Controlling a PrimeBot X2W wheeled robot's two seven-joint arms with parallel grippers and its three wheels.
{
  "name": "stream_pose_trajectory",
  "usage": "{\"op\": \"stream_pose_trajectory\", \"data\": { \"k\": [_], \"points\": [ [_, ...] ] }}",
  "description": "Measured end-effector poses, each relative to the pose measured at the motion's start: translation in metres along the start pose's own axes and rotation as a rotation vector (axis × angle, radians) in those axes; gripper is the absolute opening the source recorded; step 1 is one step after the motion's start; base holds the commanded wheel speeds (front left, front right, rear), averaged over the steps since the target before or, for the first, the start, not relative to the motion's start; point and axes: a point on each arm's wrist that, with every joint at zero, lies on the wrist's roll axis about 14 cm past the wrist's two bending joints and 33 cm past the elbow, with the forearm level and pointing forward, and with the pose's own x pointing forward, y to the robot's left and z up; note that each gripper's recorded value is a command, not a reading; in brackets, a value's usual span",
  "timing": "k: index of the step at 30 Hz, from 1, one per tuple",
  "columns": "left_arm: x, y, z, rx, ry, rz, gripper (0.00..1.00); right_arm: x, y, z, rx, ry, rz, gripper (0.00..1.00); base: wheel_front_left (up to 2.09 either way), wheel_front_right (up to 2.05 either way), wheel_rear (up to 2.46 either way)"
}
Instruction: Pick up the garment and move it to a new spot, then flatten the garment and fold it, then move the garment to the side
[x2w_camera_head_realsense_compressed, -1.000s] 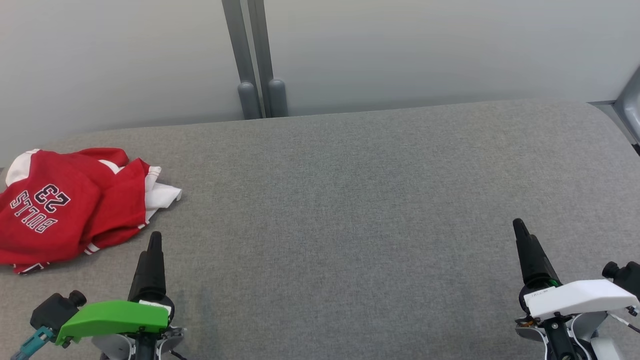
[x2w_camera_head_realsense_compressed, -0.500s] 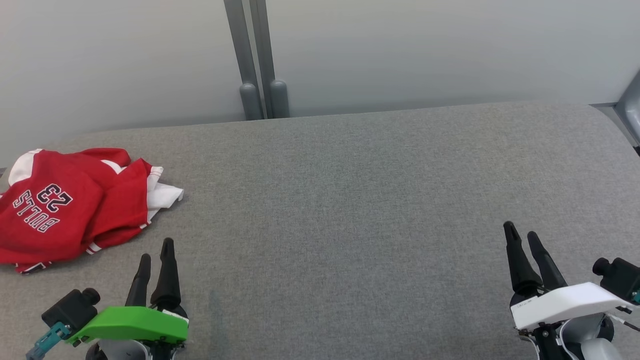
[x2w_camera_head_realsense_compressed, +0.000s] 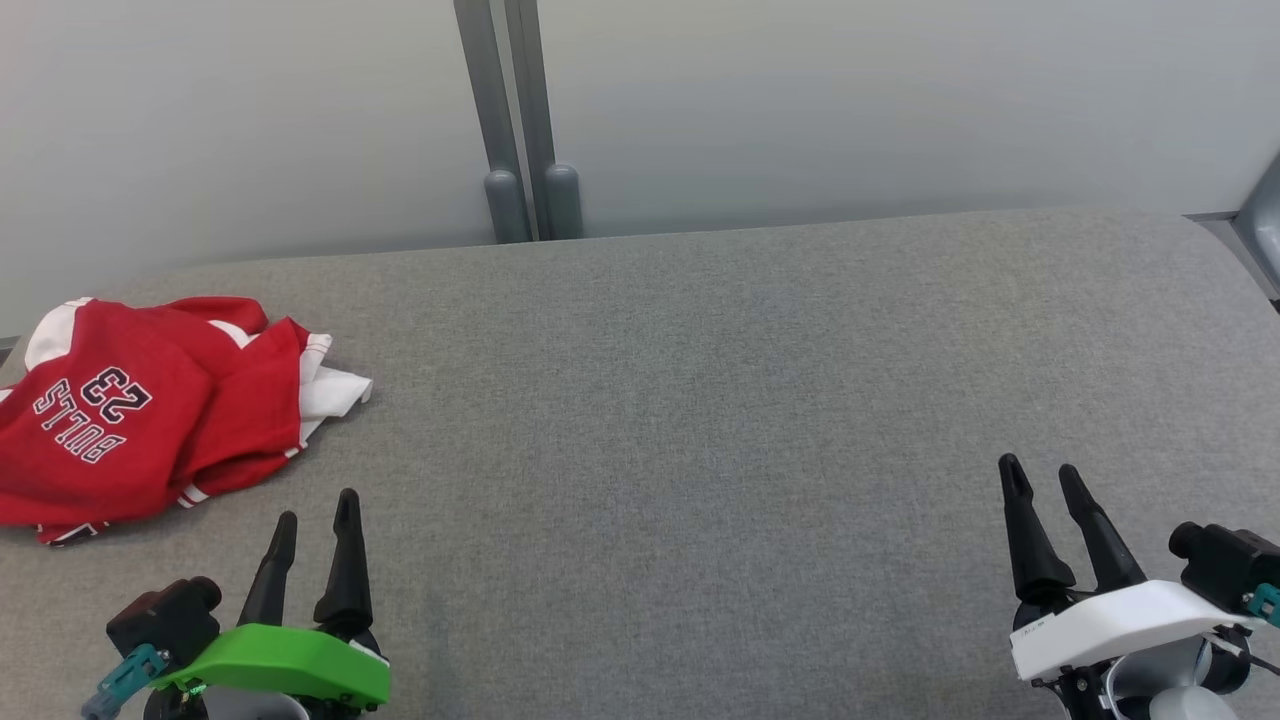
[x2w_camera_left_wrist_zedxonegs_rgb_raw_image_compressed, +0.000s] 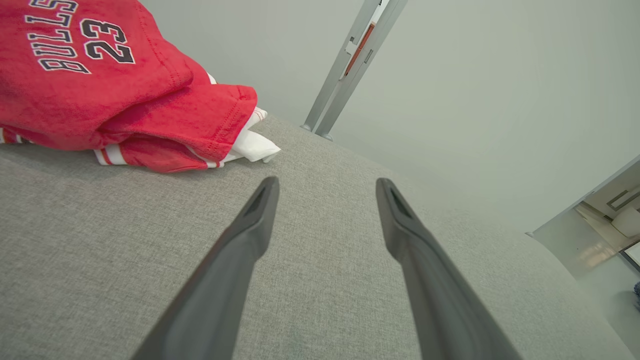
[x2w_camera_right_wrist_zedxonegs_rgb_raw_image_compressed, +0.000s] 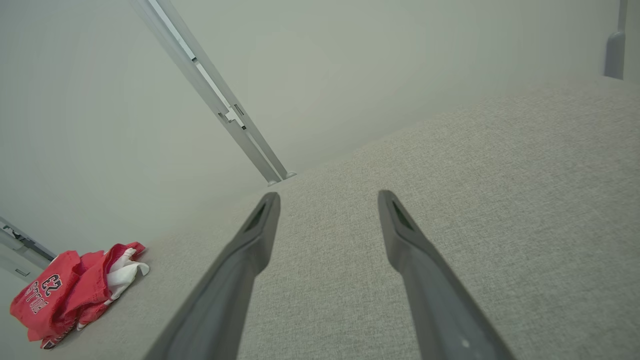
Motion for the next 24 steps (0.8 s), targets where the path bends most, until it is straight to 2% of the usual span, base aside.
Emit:
{"op": "stream_pose_trajectory", "data": {
  "k": [15, 24],
  "points": [
    [-0.01, 0.017, 0.001, 0.171, -0.007, 0.029, 1.0, -0.003, 0.006, 0.001, -0.16, -0.011, 0.034, 1.0, 0.0, 0.0, 0.0],
    [-0.014, 0.019, 0.003, 0.264, -0.015, 0.026, 1.0, -0.004, 0.009, -0.002, -0.215, -0.012, 0.052, 1.0, 0.0, 0.0, 0.0]
  ]
}}
